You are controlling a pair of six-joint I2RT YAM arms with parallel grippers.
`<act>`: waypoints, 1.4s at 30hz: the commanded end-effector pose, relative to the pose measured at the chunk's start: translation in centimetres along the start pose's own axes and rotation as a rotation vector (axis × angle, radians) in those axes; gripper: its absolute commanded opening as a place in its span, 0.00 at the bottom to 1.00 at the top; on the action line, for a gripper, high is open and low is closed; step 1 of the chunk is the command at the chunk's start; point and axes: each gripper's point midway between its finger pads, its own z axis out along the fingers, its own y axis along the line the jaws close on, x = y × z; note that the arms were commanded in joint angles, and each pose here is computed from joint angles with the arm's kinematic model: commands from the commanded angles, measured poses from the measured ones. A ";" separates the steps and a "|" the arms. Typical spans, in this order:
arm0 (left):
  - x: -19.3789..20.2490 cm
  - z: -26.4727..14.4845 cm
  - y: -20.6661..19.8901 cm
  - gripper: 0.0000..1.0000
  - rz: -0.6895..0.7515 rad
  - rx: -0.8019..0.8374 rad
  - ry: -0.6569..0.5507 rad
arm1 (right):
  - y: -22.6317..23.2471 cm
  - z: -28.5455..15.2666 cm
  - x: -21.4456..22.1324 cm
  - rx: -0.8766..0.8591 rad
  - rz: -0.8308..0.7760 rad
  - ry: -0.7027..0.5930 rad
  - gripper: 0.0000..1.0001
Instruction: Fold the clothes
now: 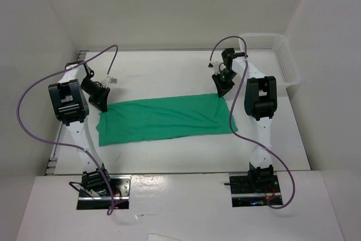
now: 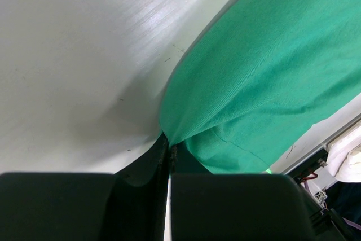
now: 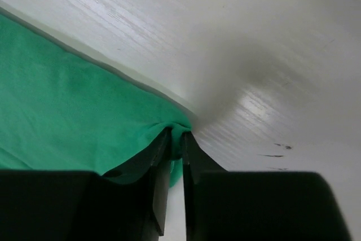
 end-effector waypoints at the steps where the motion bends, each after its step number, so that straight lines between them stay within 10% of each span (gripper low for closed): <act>1: 0.0 -1.7 -0.6 0.01 0.001 -0.023 -0.017 | 0.5 0.8 1.8 -0.044 0.002 0.081 0.17; 4: -0.8 -2.4 -0.4 0.00 0.014 -0.037 -0.043 | 0.3 0.5 1.7 -0.034 0.000 0.081 0.00; 21: -8.9 -13.2 -2.0 0.00 0.131 -0.208 -0.384 | -3.5 -10.2 -9.4 0.185 -0.014 -0.254 0.00; 33: -15.5 -27.2 -4.0 0.00 0.202 -0.290 -0.853 | -7.4 -20.3 -14.9 0.357 0.060 -0.606 0.00; 42: -14.7 -22.2 -1.9 0.00 0.144 -0.136 -0.782 | -9.0 -21.5 -15.4 0.404 0.062 -0.652 0.00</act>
